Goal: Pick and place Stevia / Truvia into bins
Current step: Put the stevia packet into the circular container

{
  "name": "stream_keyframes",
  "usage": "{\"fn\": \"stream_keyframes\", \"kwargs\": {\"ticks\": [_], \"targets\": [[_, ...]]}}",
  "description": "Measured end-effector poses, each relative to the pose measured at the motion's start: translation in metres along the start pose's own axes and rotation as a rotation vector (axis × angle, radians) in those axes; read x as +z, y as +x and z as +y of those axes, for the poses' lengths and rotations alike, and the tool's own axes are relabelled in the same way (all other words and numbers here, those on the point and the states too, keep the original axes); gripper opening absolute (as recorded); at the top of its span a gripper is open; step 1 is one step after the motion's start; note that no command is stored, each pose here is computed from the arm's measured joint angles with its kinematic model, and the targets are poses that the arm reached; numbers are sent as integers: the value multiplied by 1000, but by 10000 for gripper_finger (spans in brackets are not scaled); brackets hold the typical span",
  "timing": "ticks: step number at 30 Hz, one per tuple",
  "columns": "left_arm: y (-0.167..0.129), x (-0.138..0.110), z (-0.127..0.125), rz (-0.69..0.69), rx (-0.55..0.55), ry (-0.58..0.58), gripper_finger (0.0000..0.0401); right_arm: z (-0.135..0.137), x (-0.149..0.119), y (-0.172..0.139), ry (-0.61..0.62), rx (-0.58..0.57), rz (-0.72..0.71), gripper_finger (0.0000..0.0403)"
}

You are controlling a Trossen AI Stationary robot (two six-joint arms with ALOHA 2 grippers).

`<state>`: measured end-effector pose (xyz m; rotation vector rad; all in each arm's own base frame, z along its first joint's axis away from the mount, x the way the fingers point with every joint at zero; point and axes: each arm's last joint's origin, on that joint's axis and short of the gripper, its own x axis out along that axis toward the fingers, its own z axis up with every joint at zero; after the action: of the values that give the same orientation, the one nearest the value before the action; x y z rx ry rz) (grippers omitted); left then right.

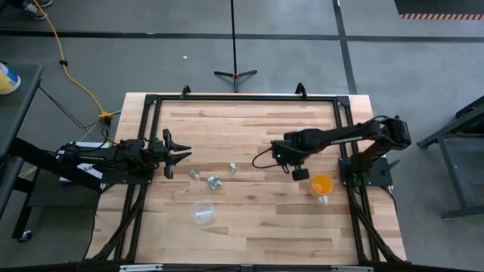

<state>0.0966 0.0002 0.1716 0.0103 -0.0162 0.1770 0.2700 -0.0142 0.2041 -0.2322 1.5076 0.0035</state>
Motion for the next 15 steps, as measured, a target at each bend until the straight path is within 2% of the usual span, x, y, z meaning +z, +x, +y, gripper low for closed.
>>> {"fn": "stream_keyframes", "kwargs": {"ticks": [4,6,15], "targets": [[0,0,0,0,0,0,122,-19,-3,-22,37,-158,103,2],[0,0,0,0,0,0,122,-30,-9,-25,76,-198,153,1],[0,0,0,0,0,0,122,-76,-53,6,304,-150,319,7]]}}
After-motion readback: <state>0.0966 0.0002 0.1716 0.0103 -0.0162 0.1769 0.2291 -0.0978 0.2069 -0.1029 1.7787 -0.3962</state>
